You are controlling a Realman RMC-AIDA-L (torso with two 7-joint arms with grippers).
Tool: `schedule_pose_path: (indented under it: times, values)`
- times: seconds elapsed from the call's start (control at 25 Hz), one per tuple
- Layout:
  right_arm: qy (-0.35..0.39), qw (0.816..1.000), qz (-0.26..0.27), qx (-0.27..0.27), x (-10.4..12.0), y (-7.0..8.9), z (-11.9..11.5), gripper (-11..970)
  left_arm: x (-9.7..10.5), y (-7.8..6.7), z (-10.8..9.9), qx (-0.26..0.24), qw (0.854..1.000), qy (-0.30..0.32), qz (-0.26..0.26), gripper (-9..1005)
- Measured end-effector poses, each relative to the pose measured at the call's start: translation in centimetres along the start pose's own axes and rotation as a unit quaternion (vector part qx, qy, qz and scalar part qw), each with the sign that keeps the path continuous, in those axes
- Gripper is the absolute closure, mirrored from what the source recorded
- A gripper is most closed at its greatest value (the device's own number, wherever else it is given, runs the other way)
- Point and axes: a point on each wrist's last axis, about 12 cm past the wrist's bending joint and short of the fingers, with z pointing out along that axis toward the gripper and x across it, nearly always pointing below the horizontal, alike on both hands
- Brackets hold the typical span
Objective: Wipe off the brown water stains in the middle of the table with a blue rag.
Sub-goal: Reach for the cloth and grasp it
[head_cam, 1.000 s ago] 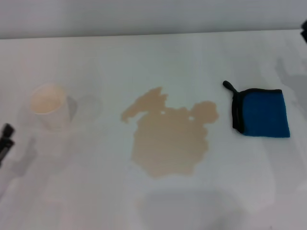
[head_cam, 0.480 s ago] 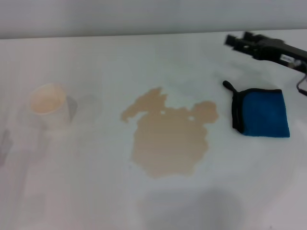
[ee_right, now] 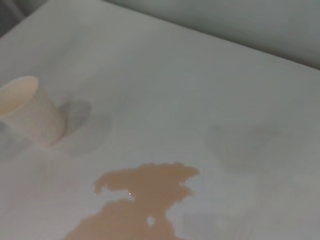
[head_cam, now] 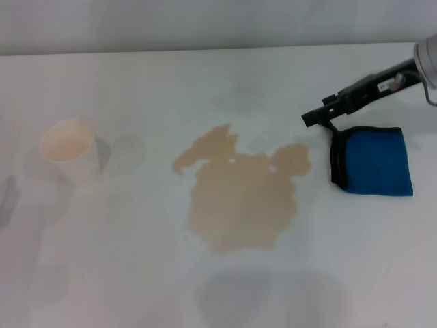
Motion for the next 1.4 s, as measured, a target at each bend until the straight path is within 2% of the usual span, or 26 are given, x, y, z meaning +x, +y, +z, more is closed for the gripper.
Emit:
schedule_pose_path:
  times: [0.24, 0.48, 0.6, 0.84, 1.0, 1.4]
  values:
    - [0.073, 0.997, -0.023, 0.02, -2.8, 0.5, -0.7, 95, 0.4, 0.1, 0.2, -0.012, 1.0, 0.017, -0.006, 119]
    - [0.196, 0.978, -0.036, 0.062, -4.5, 1.7, -0.5, 96, 0.3, 0.4, 0.2, -0.024, 1.0, 0.01, -0.01, 119]
    - [0.229, 0.969, -0.047, 0.08, -5.2, 2.5, 0.2, 97, 0.3, 0.4, 0.2, -0.025, 1.0, 0.01, -0.01, 119]
    - [0.27, 0.953, -0.072, 0.119, -4.6, 3.4, 2.8, 99, 0.2, 0.5, 0.3, -0.028, 1.0, 0.007, -0.012, 119]
    - [0.265, 0.951, -0.084, 0.137, -3.6, 3.3, 4.4, 100, 0.1, 0.6, 0.4, -0.031, 0.999, 0.002, -0.022, 119]
    - [0.262, 0.948, -0.082, 0.159, -1.9, 2.1, 4.5, 103, -0.4, 0.5, 1.2, -0.032, 0.999, -0.008, -0.035, 119]
